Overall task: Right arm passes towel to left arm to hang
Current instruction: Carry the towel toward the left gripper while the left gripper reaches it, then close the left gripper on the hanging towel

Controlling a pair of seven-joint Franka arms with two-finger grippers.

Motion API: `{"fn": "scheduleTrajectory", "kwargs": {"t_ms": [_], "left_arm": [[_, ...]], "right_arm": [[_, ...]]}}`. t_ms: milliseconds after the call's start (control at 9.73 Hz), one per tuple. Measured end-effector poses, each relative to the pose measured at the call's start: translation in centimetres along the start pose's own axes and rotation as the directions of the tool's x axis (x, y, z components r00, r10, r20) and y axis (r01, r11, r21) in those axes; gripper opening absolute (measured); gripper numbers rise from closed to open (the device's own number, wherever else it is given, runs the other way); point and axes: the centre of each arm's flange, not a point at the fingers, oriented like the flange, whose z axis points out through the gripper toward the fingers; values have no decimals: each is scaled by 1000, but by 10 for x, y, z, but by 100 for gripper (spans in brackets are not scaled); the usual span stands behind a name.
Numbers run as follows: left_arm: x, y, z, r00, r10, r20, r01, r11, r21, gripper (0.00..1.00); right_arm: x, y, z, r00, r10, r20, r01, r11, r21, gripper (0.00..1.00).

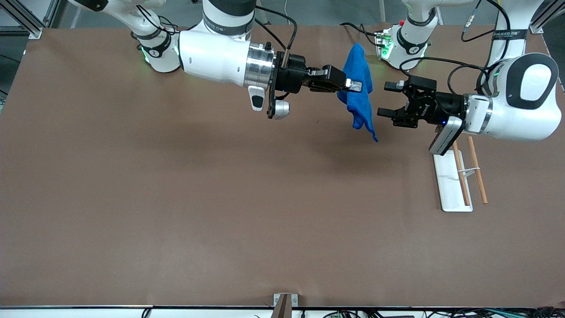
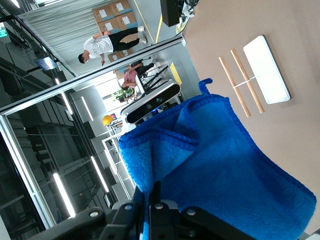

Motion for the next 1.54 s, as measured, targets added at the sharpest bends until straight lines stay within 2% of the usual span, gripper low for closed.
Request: {"fn": "scheduleTrajectory", "kwargs": {"t_ms": [411, 822, 1027, 1130, 1233, 1336, 1438, 1541], "left_arm": [[4, -4, 2, 996, 6, -93, -15, 994, -104, 89], [6, -16, 15, 989, -1, -150, -18, 992, -123, 86], [9, -16, 22, 986, -4, -165, -18, 991, -130, 80], [9, -16, 21, 986, -4, -167, -17, 991, -130, 74], [9, -16, 20, 986, -5, -169, -18, 991, -130, 59], [9, -16, 20, 985, -5, -170, -18, 991, -129, 50], [9, -16, 19, 985, -5, -170, -18, 991, -130, 44], [8, -16, 18, 985, -4, -170, -18, 991, -132, 29]], "right_arm": [[-14, 1, 9, 1000, -5, 4, 5, 1000, 4, 6], [-27, 3, 16, 1000, -9, -7, 9, 1000, 14, 6], [-29, 3, 18, 1000, -10, -6, 10, 1000, 14, 6], [-29, 3, 18, 1000, -10, -5, 10, 1000, 14, 6], [-30, 3, 18, 1000, -10, -5, 10, 1000, 13, 6], [-30, 4, 19, 1000, -10, -3, 10, 1000, 12, 6], [-32, 4, 20, 1000, -11, -1, 11, 1000, 12, 6], [-32, 4, 20, 1000, -11, 0, 11, 1000, 11, 6]]}}
